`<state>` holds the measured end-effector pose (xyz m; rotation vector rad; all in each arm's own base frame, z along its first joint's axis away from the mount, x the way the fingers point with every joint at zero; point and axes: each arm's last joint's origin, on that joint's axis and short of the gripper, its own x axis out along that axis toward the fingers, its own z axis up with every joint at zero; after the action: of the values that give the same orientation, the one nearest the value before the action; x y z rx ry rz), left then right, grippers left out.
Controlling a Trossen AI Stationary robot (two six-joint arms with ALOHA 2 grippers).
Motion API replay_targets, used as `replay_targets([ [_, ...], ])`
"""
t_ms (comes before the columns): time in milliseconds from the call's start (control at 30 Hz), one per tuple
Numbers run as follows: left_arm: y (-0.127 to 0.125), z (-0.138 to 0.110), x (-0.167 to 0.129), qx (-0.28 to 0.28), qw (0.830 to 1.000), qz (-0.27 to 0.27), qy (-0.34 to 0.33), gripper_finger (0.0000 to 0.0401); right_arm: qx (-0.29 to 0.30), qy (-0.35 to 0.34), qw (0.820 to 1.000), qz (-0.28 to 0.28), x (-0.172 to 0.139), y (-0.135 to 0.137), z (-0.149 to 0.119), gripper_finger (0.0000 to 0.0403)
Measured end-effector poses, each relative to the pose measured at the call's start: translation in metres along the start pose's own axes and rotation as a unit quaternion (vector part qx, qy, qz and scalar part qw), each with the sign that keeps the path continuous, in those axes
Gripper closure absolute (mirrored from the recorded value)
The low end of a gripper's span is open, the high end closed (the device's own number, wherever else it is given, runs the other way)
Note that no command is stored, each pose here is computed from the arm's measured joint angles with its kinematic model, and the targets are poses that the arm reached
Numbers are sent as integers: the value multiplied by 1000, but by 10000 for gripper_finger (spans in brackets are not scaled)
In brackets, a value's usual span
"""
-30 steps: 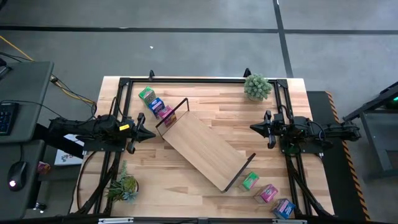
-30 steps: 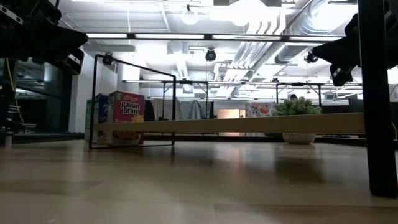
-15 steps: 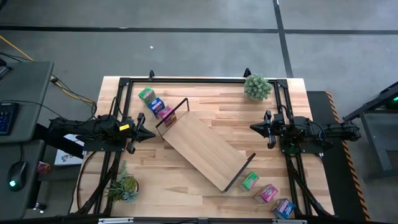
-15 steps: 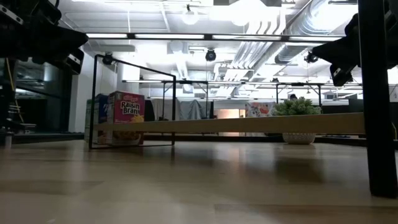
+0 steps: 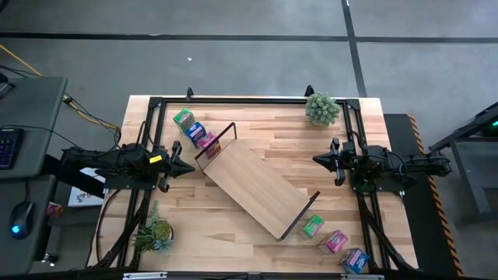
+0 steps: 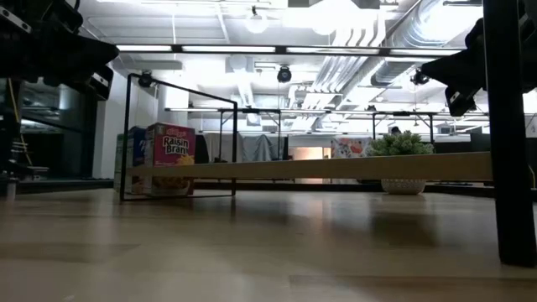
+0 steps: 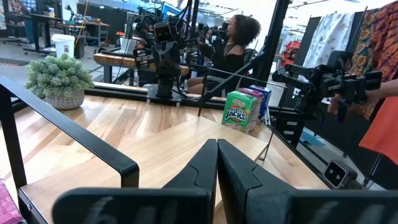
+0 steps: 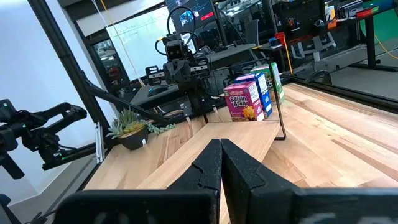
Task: Stack cereal on shelf
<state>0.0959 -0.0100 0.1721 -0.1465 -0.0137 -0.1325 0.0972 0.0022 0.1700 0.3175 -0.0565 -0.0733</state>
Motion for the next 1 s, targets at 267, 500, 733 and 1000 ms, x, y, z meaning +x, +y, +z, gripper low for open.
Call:
replay_targets([
  [267, 0, 0, 0, 0, 1000, 0, 0, 398, 85, -93, 992, 0, -2, 3, 17, 402],
  [500, 0, 0, 0, 0, 1000, 0, 0, 398, 263, -339, 903, 13, -20, 7, 59, 402],
  [733, 0, 0, 0, 0, 1000, 0, 0, 398, 261, -380, 886, 39, -22, 23, 111, 389],
  [1000, 0, 0, 0, 0, 1000, 0, 0, 398, 178, -105, 978, 16, -3, 60, 194, 255],
])
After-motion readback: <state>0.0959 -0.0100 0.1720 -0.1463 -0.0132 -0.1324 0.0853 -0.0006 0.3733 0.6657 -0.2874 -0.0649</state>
